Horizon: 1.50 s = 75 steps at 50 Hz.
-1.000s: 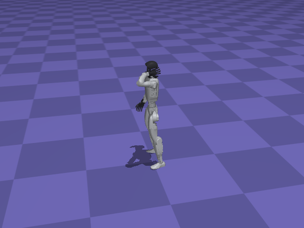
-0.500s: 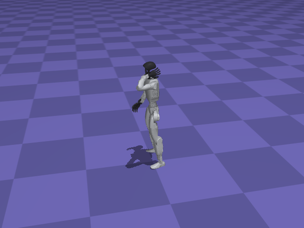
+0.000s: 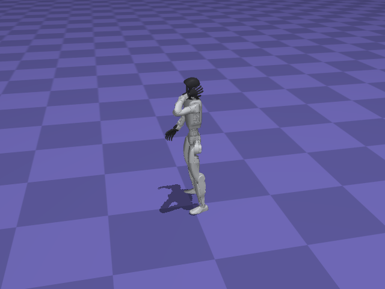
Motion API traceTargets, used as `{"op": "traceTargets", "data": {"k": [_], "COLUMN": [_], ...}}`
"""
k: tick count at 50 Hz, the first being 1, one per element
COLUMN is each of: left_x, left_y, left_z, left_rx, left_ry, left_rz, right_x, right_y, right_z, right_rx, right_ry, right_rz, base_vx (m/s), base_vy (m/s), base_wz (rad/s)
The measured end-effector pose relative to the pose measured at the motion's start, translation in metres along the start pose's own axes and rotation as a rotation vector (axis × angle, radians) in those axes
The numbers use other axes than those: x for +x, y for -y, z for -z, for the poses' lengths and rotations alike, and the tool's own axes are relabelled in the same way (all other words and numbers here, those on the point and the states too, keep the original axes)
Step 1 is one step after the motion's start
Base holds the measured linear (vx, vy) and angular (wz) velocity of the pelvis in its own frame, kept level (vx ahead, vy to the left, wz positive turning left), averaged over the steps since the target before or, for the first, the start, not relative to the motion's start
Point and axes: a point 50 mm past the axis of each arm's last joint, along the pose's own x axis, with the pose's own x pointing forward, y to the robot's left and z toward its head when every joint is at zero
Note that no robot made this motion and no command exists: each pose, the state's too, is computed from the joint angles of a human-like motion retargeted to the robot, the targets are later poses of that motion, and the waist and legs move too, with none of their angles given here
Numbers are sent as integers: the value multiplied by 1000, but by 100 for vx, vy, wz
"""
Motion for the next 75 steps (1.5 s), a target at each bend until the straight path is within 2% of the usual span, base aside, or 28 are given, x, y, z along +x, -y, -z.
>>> {"op": "traceTargets", "data": {"k": [12, 23, 34, 52, 65, 75], "left_x": [-3, -1, 0, -4, -8, -5], "left_y": [0, 2, 0, -4, -6, 1], "left_z": [2, 1, -4, -4, 0, 3], "left_rx": [-11, 17, 34, 11, 46, 24], "left_ry": [-41, 6, 50, -33, -42, -5], "left_rz": [59, 122, 144, -33, 31, 92], "right_x": [-6, -17, -9, -4, 4, 2], "right_y": [21, 14, 15, -4, 9, 2], "right_z": [34, 59, 30, 11, -12, -3], "right_rx": [130, 72, 102, 38, 90, 94], "right_ry": [-152, -246, -108, -38, 35, -6], "right_rz": [122, 80, 86, 32, 100, 80], "base_vx": [0, 0, 0, 0, 0, 0], "base_vy": [0, 0, 0, 0, 0, 0], "base_wz": [0, 0, 0, 0, 0, 0]}}
